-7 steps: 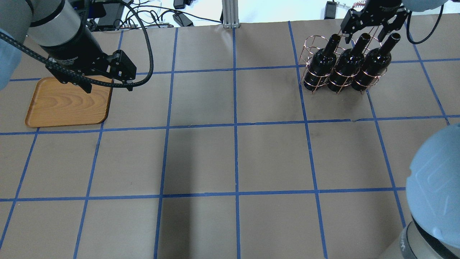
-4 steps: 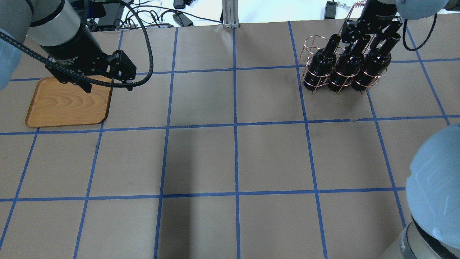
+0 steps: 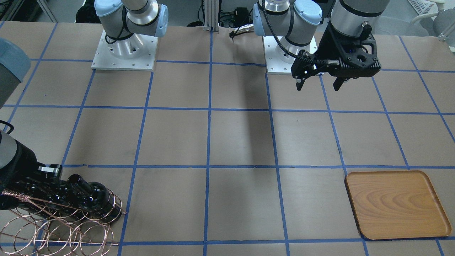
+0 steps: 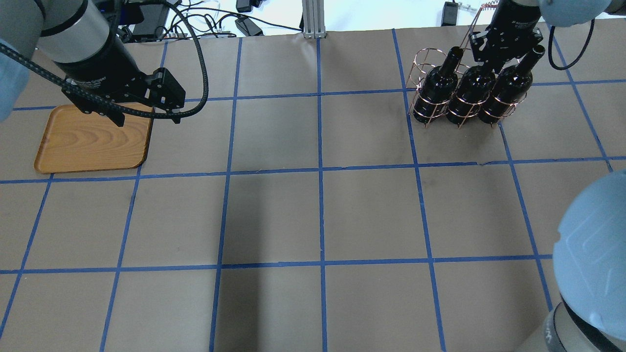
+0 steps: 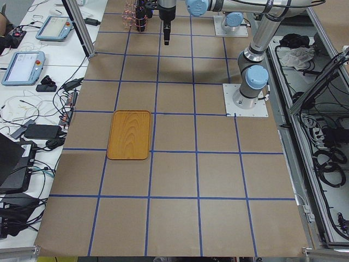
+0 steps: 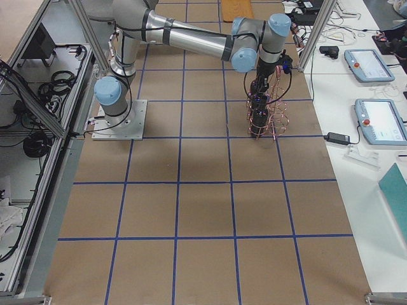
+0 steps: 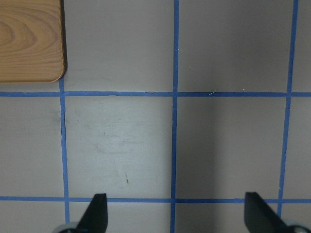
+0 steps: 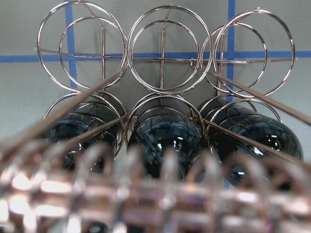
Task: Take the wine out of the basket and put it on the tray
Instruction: 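Close the right gripper on the neck of the middle dark bottle, then lift the dark bottle out of the rack with the right gripper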
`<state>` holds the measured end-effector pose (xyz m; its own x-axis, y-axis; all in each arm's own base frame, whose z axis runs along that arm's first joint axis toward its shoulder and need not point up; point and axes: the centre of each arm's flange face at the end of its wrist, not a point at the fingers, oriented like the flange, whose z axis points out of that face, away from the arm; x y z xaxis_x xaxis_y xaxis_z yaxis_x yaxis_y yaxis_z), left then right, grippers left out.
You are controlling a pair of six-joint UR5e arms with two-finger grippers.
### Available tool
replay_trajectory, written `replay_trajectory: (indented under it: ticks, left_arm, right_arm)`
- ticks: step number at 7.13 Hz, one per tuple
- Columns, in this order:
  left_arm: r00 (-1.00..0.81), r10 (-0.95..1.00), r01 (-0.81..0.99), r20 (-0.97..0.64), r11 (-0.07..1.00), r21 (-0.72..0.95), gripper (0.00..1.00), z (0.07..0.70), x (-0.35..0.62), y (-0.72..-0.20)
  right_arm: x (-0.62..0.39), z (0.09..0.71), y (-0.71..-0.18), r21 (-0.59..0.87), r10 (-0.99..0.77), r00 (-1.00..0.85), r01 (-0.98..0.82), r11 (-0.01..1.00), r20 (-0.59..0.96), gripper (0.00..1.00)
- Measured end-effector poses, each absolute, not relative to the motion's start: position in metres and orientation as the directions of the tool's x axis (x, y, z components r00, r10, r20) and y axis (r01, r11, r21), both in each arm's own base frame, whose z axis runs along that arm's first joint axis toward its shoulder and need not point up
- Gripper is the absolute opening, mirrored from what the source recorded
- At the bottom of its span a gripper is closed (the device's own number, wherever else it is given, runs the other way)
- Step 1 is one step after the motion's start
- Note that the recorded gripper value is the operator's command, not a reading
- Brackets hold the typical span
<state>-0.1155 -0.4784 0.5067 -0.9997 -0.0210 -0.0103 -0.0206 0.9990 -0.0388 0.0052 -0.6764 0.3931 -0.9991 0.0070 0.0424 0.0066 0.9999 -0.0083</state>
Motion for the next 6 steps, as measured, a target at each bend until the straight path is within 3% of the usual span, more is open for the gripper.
replay_trajectory:
  ticks: [4,6]
  left_arm:
    - [-1.0,-0.024,-0.023,-0.01,0.999,-0.041,1.0,0.507,-0.115,-0.479]
    - [-1.0,-0.028,-0.027,-0.009,0.999,-0.046,1.0,0.507,-0.114,-0.479]
  right_arm:
    - [0.015,0.486,-0.64,-0.116,0.012,-0.999,0.008,0.993,0.035,0.24]
    - [0.022,0.538,-0.599,-0.093,0.017,-0.999,0.013,0.996,0.04,0.19]
